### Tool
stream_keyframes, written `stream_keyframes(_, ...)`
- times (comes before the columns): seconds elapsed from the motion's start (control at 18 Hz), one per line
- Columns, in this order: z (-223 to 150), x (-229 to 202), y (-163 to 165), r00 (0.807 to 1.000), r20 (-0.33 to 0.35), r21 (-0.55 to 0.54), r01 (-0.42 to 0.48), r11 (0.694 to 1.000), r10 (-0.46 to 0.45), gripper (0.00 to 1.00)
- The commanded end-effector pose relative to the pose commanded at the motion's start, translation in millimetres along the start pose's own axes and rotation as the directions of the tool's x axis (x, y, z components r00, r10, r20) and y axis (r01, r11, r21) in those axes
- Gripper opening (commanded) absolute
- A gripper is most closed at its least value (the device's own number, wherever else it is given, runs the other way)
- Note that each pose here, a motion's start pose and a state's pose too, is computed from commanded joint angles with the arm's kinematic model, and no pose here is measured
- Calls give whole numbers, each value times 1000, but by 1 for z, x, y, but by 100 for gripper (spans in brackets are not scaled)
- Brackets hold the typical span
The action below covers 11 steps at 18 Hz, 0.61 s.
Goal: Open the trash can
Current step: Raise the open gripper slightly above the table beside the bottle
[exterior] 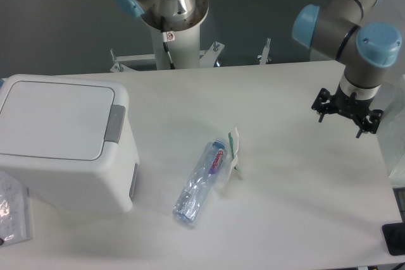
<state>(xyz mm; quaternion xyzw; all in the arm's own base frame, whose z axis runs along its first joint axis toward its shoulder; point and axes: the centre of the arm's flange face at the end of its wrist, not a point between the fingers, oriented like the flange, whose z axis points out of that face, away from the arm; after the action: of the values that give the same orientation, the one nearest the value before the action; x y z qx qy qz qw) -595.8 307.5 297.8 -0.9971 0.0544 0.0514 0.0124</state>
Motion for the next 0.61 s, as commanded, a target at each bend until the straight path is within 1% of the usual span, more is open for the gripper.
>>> stream_keyframes(0.17, -3, 3, -4, 1000, 3, 1, -5, 1000, 5, 100)
stream_keyframes(0.22, -11, 3, -5, 1000, 16, 4, -8, 1000, 8, 100)
stream_keyframes(0.28, -13, 6, -7, 1000, 17, 7, -24, 1000, 24, 100)
stream_keyframes(0.39, -17, 12, -24, 999, 25, 9, -37, 999, 36, 100)
stream_keyframes(0.44, -22, 12, -26, 999, 34, 11, -35, 999, 35, 100)
stream_keyframes(0.56, -29, 19, -28, 999, 35, 28, -5, 1000, 4, 100)
stream_keyframes(0.61, -34, 23, -33, 999, 37, 43, 25, 999, -26, 100)
